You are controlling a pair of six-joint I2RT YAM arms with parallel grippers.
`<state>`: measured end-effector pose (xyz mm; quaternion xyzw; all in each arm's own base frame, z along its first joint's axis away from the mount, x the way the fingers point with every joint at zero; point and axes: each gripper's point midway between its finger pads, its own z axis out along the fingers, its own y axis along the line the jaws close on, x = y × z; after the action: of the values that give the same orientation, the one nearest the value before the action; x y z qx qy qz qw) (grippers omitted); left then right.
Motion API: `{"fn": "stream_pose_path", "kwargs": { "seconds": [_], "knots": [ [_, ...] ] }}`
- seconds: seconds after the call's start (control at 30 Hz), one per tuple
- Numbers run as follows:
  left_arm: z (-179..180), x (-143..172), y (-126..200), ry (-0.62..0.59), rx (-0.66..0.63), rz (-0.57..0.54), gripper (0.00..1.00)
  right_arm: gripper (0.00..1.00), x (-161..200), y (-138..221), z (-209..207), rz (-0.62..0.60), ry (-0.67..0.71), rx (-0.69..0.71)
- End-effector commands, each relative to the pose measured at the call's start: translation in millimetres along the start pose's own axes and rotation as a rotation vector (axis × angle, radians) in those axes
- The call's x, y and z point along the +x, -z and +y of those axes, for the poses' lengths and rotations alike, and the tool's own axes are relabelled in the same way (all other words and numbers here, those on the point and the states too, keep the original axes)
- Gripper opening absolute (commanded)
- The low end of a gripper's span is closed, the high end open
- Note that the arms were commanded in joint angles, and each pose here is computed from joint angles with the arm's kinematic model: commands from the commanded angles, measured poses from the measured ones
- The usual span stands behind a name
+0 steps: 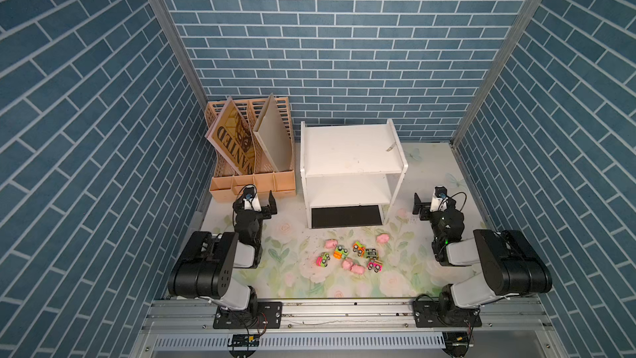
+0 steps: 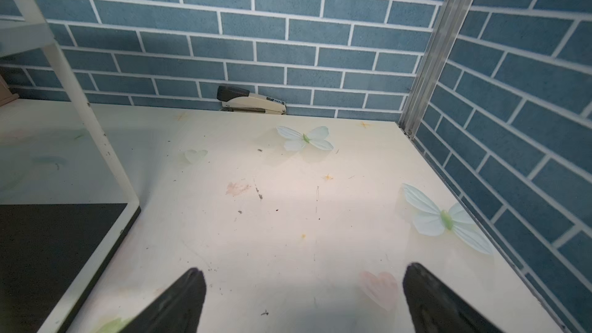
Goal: Organize plastic toys on shelves
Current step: Adjust the plastic toy at the center of the board.
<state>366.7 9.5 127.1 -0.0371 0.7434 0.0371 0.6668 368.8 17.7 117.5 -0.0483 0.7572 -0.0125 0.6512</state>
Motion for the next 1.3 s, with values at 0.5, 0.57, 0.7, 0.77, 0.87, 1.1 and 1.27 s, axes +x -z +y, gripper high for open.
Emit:
{"fn": "stream_pose_path", "kwargs": {
  "seconds": [0.5,0.57,0.7,0.77,0.87,1.1,1.27],
  "knots": [
    [3,-7,-3,-0.003,-0.013,-0.024,0.99,1.00,-8,-4,-2,-0.029,0.014,0.009],
    [3,-6,-3,-0.003,-0.013,-0.023,1.00,1.00,-8,-4,-3,-0.026,0.009,0.011],
    [4,-6,-3,0.011,0.003,-0.024,1.00,1.00,-8,-4,-3,-0.025,0.009,0.010],
    [4,-7,-3,0.009,0.002,-0.023,1.00,1.00,-8,-3,-5,-0.030,0.011,0.019],
    [2,-10,-8,0.000,0.003,-0.006,0.99,1.00,-21,0,-3,-0.044,0.024,0.014],
    [0,-58,-15,0.106,-0.051,0.061,1.00,1.00,-58,24,-4,-0.002,-0.117,0.036],
    [-36,-68,7,0.186,0.043,0.167,1.00,0.96,-76,50,13,0.087,-0.201,-0.004]
  ]
}}
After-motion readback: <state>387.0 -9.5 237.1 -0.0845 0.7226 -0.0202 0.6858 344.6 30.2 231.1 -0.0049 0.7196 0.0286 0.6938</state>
